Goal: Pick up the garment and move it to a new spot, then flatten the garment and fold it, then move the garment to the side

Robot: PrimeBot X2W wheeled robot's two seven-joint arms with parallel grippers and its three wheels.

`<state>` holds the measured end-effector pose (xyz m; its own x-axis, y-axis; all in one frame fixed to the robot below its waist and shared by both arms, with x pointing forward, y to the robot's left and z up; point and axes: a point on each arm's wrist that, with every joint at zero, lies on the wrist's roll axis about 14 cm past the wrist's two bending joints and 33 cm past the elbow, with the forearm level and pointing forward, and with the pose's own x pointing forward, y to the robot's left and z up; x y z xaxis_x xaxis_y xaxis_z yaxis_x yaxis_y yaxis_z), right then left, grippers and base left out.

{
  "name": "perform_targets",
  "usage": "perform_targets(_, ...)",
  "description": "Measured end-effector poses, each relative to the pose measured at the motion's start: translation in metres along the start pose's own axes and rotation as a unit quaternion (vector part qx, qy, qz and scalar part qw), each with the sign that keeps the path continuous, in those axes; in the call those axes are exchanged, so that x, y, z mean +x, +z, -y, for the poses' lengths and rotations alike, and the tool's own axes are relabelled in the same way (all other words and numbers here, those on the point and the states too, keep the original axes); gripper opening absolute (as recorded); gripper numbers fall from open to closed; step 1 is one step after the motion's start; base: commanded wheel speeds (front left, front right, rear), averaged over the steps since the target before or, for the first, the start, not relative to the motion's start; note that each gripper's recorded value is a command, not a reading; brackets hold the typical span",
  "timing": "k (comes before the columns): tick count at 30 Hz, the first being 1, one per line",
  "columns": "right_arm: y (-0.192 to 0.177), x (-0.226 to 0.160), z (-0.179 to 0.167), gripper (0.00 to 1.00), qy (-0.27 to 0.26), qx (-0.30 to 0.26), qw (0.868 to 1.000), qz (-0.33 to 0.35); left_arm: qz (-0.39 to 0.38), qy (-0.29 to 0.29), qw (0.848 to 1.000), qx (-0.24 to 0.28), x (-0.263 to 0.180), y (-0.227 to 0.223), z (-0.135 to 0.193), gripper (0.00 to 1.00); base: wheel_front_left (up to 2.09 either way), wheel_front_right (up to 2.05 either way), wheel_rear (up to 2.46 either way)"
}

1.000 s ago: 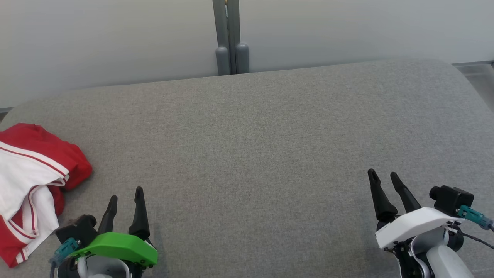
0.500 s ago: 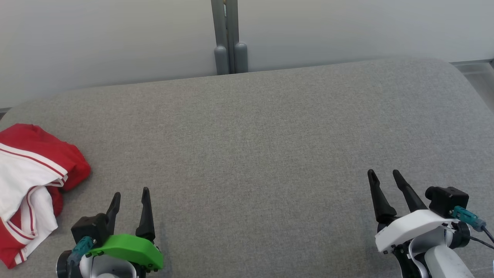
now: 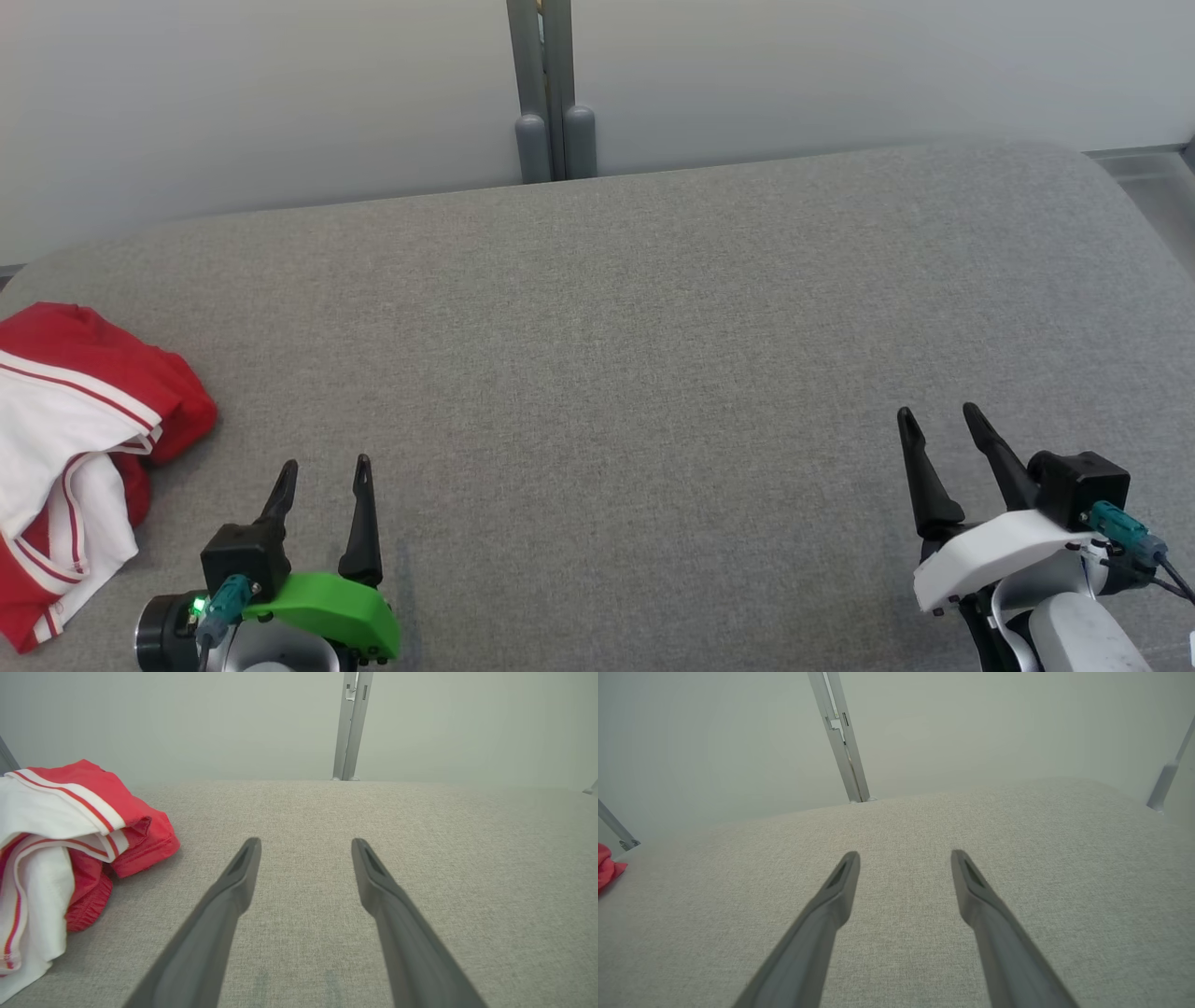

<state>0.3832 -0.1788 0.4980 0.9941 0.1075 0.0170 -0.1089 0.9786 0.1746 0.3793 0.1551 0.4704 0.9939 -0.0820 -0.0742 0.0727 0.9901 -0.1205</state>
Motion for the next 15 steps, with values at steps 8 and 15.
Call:
perform_targets(8, 0.0037, -0.002, 0.0081, 1.0, -0.01, -0.033, 0.999, 0.008, 0.008, 0.009, 0.999, 0.03, -0.0007, 0.0021, -0.0044, 1.0, 0.0, 0.0, 0.0)
perform_targets(15, 0.0054, -0.0047, 0.0107, 1.0, -0.012, -0.059, 0.998, 0.012, 0.01, 0.017, 0.999, 0.049, -0.0032, 0.0012, -0.0093, 1.0, 0.0, 0.0, 0.0)
